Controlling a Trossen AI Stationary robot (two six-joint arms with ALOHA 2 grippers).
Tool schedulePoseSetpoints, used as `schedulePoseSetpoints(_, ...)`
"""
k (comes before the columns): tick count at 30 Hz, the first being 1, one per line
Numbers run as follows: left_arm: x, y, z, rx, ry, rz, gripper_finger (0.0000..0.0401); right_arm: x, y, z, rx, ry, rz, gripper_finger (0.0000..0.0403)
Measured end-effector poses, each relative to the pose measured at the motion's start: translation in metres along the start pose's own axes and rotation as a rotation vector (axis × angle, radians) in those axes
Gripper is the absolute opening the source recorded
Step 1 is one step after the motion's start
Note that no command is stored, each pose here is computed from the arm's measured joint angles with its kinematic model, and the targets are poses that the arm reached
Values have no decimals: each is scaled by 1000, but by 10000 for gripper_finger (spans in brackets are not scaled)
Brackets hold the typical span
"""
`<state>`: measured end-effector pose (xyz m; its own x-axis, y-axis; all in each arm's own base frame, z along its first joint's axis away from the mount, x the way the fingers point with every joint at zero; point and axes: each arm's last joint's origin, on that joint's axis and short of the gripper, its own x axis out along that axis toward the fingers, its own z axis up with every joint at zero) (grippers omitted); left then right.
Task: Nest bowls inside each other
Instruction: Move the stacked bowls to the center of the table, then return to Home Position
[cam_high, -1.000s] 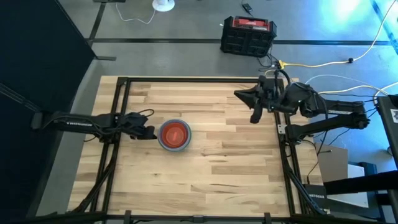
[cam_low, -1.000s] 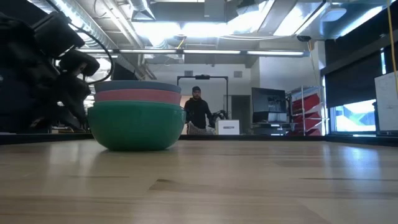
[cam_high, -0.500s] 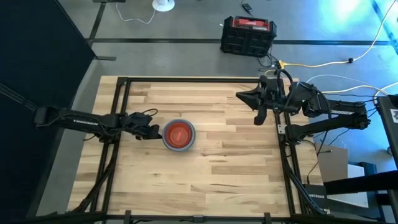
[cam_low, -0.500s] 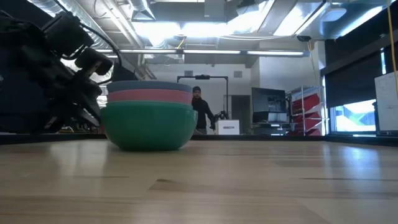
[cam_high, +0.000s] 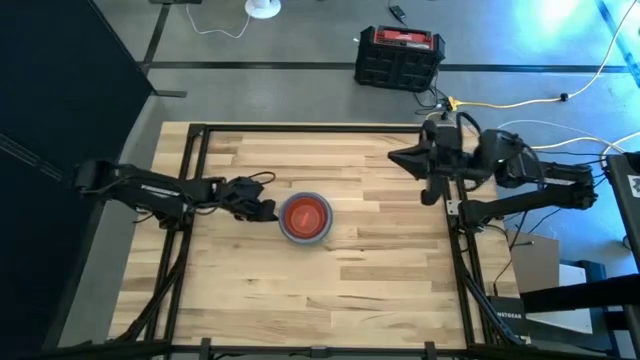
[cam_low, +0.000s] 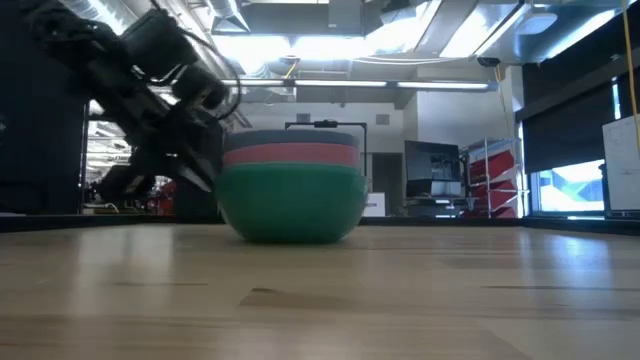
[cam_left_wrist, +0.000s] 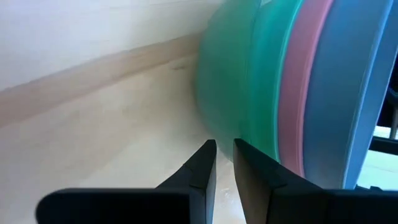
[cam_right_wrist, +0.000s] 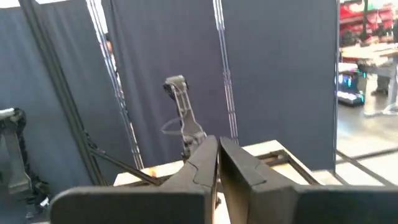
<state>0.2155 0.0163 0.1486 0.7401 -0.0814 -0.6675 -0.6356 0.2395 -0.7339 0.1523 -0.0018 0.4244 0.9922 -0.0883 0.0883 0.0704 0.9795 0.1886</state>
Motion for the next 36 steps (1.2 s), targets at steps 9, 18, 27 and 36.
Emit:
schedulePoseSetpoints(9, 24, -28, 2, 84, 28, -8, 37, -34, -1, 8, -27, -17, 20, 0)
schedulePoseSetpoints(18, -26, -87, 7, 434, -148, -351, 54, -70, -4, -2, -13, -9, 90, 0)
schedulePoseSetpoints(27, -92, -106, -1, 741, -404, -521, 57, -91, -14, -44, 76, -94, 119, 0)
schedulePoseSetpoints(36, -148, -100, -8, 957, -604, -551, 59, -98, -22, -87, 149, -173, 153, 0)
